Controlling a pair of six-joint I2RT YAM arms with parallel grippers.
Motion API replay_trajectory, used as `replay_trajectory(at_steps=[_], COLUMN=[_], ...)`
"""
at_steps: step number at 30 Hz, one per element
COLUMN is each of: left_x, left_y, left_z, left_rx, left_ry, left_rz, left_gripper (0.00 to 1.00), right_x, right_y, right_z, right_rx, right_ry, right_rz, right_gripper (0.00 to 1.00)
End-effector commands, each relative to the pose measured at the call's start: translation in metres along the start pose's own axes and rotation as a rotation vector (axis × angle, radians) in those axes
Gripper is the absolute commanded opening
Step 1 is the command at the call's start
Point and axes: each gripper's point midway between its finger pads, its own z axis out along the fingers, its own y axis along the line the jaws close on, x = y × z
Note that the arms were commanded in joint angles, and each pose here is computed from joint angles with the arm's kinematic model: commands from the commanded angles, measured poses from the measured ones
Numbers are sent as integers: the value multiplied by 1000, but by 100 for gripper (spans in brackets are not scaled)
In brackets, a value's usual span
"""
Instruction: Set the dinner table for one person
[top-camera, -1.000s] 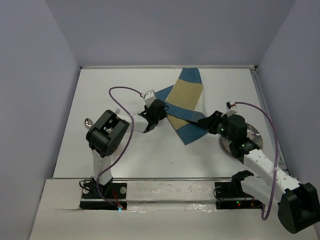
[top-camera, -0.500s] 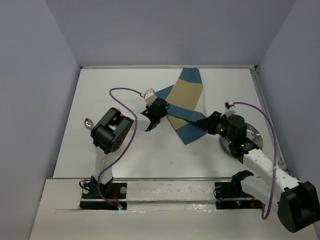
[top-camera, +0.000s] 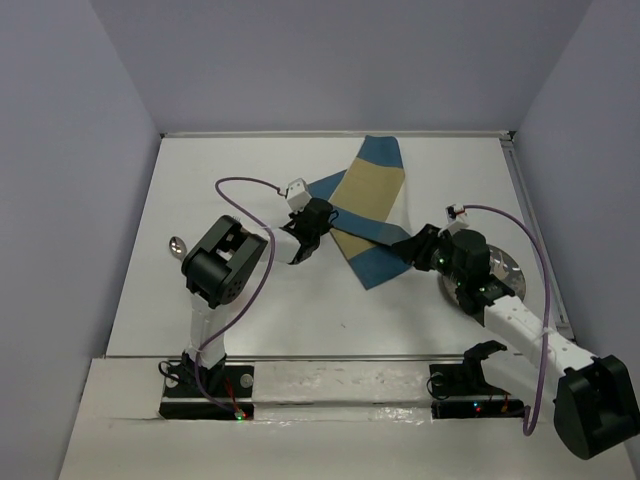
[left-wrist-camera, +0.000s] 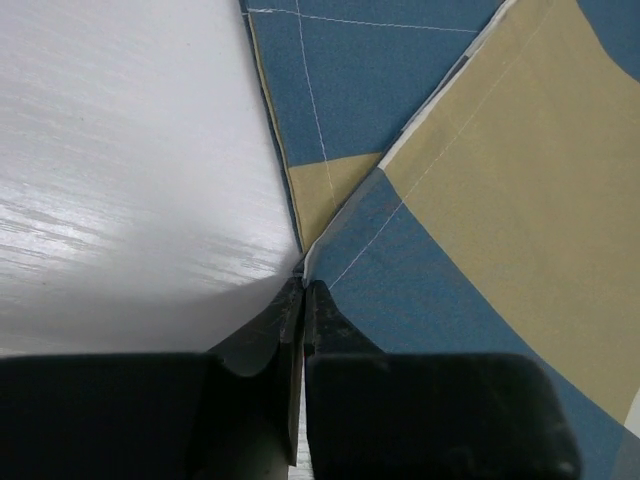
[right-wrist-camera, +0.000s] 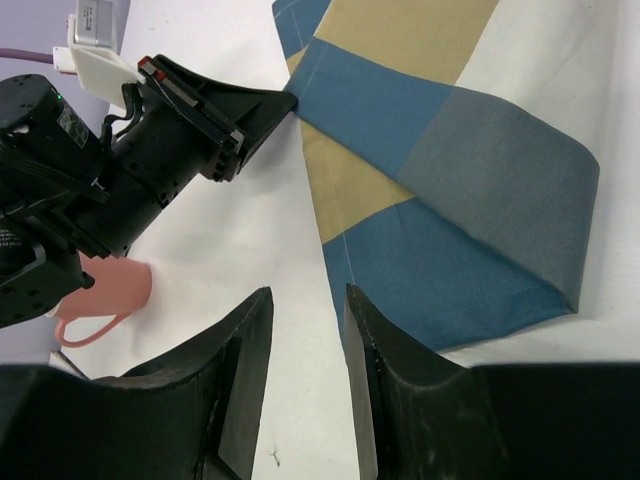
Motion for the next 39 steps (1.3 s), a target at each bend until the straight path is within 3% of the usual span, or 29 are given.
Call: replay_trajectory(at_steps=[1,3,11,19,24,30,32,39], left_x=[-25,-35,-69,-76,-92,-142,-157,-176], left_y=[-1,-4,-16,-13,-31,-64,-70,-72], left_z=[-2,-4,-23,-31,-50,-95,-108,-130], left_rx=[-1,3,41,42,130,253,276,306], left_ry=[-96,-122,-198,-215,-230,-312,-342,-381], left_rz=[1,15,48,83,36,2,-2,-6], left_gripper=[5,0,0,0,0,0,0,0], right_x=[-3,0,23,38,51,61,67,104], right_y=[3,-2,-38,-58,-73,-83,-79,-43], right_z=[2,2,2,5,8,18,24,36], right_rx=[-18,-1,137,207,256,302,280,175], right_ry=[-23,-18,40,81,115,141,166,244], right_rz=[-18,-9,-7,-1,19,28,36,96], right_gripper=[42,47,60,65,73,72,67,65])
